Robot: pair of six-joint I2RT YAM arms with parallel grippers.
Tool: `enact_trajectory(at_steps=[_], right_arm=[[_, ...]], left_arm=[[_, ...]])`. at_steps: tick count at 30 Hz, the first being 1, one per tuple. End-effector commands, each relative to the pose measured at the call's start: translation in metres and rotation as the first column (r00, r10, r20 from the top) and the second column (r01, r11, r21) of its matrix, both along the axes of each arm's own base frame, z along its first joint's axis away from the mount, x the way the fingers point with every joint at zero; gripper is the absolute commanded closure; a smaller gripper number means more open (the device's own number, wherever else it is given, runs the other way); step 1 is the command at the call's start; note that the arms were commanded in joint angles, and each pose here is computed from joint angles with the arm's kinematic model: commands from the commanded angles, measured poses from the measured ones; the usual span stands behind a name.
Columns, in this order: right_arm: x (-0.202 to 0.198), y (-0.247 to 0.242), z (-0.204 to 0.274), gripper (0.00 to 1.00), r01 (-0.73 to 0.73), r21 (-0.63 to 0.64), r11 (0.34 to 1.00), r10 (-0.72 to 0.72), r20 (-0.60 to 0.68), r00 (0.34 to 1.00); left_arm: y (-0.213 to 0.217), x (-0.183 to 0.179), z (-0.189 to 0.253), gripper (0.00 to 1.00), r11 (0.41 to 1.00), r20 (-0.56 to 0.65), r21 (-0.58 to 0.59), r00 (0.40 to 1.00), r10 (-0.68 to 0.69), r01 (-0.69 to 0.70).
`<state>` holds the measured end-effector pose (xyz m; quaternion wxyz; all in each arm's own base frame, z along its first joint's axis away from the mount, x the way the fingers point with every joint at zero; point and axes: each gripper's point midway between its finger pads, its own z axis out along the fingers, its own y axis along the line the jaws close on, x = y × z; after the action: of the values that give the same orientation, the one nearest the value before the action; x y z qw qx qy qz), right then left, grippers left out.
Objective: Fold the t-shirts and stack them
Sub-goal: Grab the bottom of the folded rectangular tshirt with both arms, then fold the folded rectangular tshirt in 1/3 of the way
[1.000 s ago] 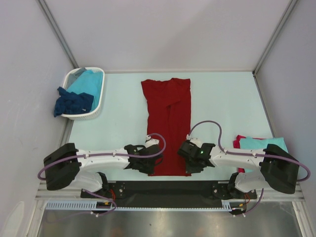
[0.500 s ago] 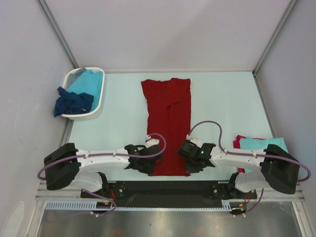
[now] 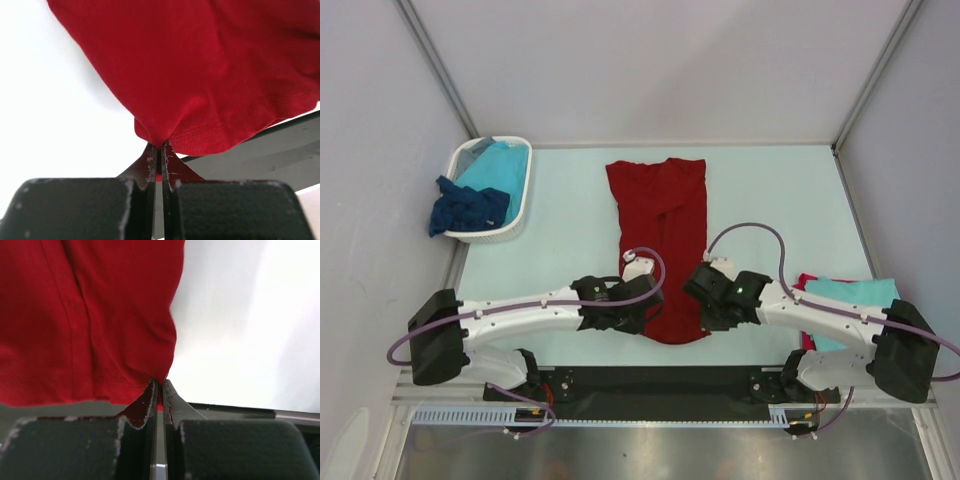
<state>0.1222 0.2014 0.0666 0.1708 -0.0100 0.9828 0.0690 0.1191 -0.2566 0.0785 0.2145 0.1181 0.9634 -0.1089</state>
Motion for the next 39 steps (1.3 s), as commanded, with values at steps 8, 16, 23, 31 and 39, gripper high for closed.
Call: enact_trajectory(at_steps=[8, 16, 23, 31, 39], right_arm=[[0.056, -0.008, 0.029, 1.00, 0.019, -0.034, 0.999, -0.016, 0.099, 0.995], [0.100, 0.002, 0.029, 1.00, 0.066, -0.017, 0.998, -0.064, 0.121, 0.991], [0.141, 0.008, 0.038, 1.00, 0.080, -0.018, 0.997, -0.076, 0.156, 0.985], [0.184, 0.001, 0.045, 1.00, 0.122, -0.002, 0.993, -0.120, 0.178, 0.977], [0.216, -0.005, 0.042, 1.00, 0.154, -0.002, 0.988, -0.151, 0.175, 0.973]], left_arm=[[0.001, 0.045, 0.030, 1.00, 0.999, 0.086, 0.023, 0.995, 0.042, -0.044], [0.013, 0.088, 0.036, 1.00, 0.991, 0.117, 0.051, 0.986, 0.120, -0.127], [0.009, 0.121, 0.041, 1.00, 0.987, 0.130, 0.065, 0.982, 0.136, -0.146], [-0.002, 0.158, 0.039, 1.00, 0.984, 0.129, 0.079, 0.981, 0.147, -0.158], [-0.002, 0.203, 0.040, 1.00, 0.974, 0.132, 0.080, 0.971, 0.201, -0.213]])
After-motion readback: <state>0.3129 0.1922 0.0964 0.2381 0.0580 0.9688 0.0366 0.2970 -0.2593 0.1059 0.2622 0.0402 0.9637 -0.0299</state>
